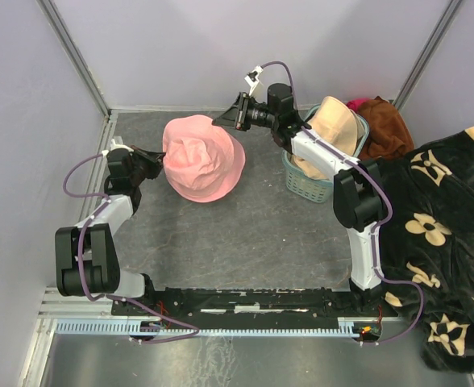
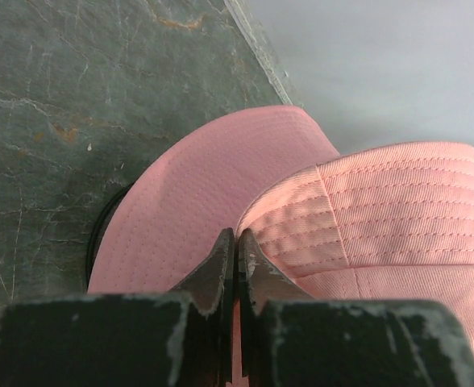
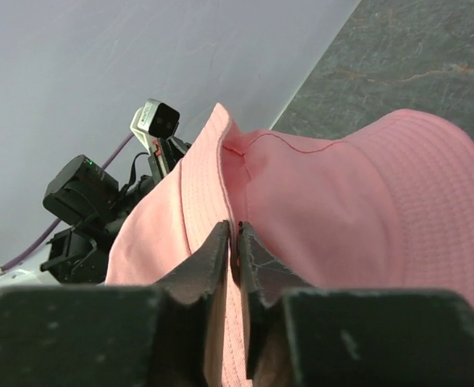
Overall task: Stack the hats
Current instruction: Place the hat in the bin.
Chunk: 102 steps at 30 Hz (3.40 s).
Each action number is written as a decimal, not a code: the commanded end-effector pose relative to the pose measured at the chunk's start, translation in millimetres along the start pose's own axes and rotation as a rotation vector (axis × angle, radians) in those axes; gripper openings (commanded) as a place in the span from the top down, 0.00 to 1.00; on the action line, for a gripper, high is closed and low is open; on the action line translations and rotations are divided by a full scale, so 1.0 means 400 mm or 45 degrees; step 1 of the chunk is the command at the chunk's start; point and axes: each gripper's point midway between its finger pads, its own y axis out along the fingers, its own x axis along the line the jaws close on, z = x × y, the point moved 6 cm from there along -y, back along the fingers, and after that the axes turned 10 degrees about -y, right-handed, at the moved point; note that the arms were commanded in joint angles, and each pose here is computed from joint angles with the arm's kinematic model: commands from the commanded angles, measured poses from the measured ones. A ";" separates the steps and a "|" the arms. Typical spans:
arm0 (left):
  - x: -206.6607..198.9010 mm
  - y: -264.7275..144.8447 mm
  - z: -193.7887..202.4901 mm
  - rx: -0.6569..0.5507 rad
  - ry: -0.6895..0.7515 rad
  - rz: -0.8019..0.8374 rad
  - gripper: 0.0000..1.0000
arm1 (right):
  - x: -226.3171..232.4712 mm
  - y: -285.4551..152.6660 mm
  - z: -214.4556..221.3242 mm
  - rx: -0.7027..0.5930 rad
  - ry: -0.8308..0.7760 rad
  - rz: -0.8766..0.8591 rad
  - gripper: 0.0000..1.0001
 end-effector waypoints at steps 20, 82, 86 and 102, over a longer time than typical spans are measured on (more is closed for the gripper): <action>-0.031 0.027 -0.019 -0.012 0.050 0.077 0.97 | -0.170 0.024 0.016 -0.069 0.048 0.473 0.99; 0.012 -0.054 0.018 -0.040 0.048 0.046 0.97 | 0.047 -0.177 0.059 -0.382 0.040 0.587 0.44; 0.013 -0.055 0.020 -0.035 0.047 0.048 0.97 | 0.043 -0.200 0.084 -0.403 0.069 0.635 0.43; 0.014 -0.053 0.021 -0.031 0.045 0.050 0.97 | 0.004 -0.186 0.130 -0.517 0.152 0.551 0.42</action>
